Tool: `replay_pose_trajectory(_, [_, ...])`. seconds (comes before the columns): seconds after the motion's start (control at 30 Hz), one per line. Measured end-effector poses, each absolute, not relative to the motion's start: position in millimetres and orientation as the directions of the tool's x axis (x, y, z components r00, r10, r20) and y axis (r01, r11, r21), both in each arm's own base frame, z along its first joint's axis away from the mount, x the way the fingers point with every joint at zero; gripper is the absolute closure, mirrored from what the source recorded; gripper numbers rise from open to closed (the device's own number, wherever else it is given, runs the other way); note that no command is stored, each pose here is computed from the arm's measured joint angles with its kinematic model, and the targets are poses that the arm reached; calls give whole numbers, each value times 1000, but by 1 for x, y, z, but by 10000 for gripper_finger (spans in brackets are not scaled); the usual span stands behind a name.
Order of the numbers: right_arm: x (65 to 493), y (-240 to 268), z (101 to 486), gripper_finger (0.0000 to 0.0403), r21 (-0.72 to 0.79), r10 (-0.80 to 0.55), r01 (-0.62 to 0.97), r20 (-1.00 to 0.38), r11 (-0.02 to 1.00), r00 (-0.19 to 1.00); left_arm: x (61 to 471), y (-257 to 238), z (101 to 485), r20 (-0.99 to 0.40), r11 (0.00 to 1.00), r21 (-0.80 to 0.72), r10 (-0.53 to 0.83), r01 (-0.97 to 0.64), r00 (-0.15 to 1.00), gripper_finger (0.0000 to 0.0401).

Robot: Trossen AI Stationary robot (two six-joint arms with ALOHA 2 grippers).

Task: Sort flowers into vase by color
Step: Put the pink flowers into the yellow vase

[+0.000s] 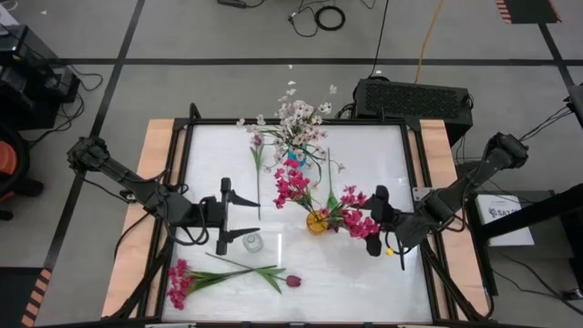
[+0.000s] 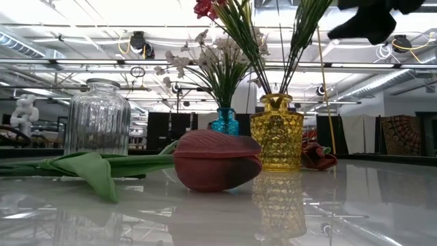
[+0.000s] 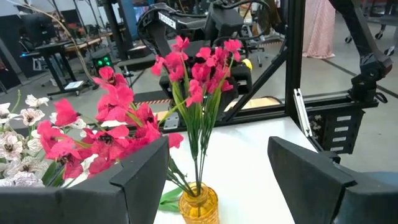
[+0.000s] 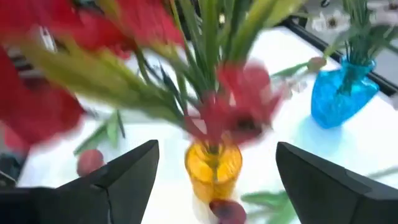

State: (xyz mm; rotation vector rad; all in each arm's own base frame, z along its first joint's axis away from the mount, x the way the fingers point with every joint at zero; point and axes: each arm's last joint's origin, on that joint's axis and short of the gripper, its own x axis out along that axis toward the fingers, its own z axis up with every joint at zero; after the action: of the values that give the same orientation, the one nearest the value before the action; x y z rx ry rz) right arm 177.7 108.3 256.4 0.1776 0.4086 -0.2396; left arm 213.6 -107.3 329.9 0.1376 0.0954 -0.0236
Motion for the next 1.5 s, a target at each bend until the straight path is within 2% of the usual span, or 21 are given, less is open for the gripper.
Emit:
replay_pose_trajectory(0.33, [167, 99, 242, 87, 36, -279, 347, -522, 937, 806, 211, -111, 326, -132, 987, 152, -38, 58, 991, 121])
replay_pose_trajectory(0.5, [161, 96, 236, 87, 25, -287, 372, -589, 928, 756, 204, -123, 325, -139, 981, 154, -95, 117, 986, 121])
replay_pose_trajectory(0.63, [156, 92, 232, 87, 17, -315, 414, -621, 910, 718, 196, -136, 325, -147, 982, 88, -154, 168, 977, 121])
replay_pose_trajectory(0.93, [153, 90, 229, 87, 24, -334, 454, -642, 891, 690, 193, -169, 300, -267, 967, 26, -237, 253, 934, 121])
replay_pose_trajectory(1.17, [153, 92, 228, 87, 63, -277, 430, -681, 900, 678, 176, -196, 278, -393, 941, -78, -332, 329, 857, 121])
replay_pose_trajectory(1.33, [153, 92, 228, 87, 75, -272, 436, -684, 897, 677, 160, -209, 260, -511, 940, -198, -342, 280, 788, 121])
replay_pose_trajectory(1.5, [153, 92, 228, 87, 86, -271, 444, -683, 892, 678, 151, -219, 235, -640, 957, -221, -288, 188, 713, 121])
